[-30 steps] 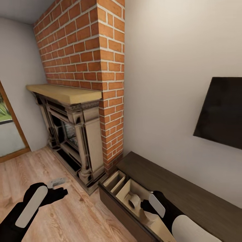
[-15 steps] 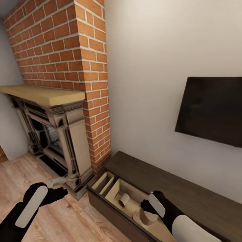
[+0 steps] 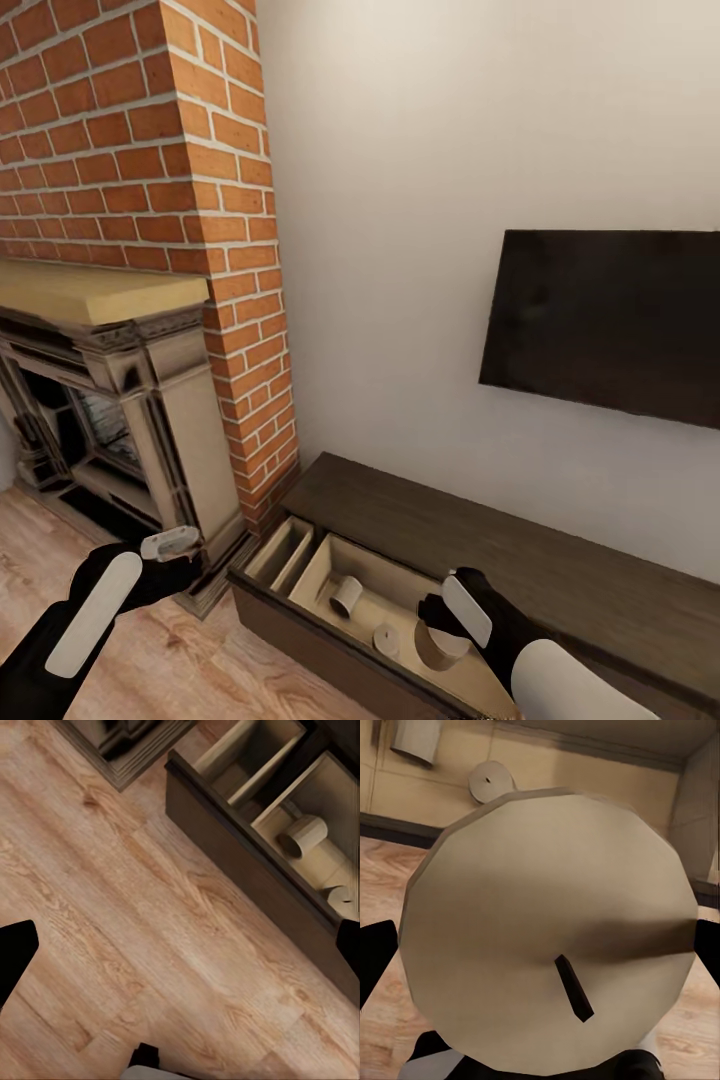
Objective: Place each of the two pumpkins and all three candles from the living room inside a cabinet in the living room (use any cabinet), then make sure every cabinet is closed, and position the cauldron so it is next to a table in the living room.
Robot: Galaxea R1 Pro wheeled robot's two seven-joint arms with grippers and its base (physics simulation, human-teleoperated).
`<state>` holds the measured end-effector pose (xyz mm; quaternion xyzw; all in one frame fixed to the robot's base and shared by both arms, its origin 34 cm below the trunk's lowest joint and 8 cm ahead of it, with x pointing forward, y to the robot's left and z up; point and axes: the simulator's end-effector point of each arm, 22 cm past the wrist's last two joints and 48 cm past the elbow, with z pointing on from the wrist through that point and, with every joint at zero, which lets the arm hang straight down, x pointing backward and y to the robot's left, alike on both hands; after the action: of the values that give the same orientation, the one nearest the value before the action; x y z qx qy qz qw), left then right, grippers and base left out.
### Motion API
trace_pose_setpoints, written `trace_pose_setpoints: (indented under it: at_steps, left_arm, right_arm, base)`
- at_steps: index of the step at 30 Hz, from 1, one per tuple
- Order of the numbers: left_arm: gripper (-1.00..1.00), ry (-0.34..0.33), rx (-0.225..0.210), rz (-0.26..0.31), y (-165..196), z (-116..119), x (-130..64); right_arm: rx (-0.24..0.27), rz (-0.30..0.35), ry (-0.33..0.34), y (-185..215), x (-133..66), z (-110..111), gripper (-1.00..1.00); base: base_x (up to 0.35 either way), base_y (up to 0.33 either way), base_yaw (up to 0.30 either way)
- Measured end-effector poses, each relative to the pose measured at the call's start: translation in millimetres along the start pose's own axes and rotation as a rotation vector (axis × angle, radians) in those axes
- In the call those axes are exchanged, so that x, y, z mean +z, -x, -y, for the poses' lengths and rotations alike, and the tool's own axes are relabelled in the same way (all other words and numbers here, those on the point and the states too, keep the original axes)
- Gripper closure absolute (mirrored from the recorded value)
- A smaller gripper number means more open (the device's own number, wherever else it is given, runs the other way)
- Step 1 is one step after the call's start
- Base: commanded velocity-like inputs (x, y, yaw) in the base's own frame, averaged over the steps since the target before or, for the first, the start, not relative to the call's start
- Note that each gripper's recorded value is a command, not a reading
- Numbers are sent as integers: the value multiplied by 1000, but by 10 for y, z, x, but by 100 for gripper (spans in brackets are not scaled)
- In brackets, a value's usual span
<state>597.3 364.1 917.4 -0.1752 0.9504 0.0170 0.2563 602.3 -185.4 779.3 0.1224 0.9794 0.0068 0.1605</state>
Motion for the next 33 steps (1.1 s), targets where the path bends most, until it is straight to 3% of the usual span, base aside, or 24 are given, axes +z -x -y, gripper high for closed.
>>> trace_pose_setpoints:
  at_steps: [7,17,33]
  left_arm:
    - [-100,-1,0,3,10,3,-13]
    - [-100,-3,-1,8,24,5,-31]
    - [-100,-5,0,15,42,12,-59]
  right_arm:
    - [1,3,1,10,-12,-3,100]
    - [1,7,2,22,-29,-6,100]
    - [2,13,4,43,-57,-11,100]
  base:
    - [0,178,-280]
    - [14,18,-280]
    - [181,123,-280]
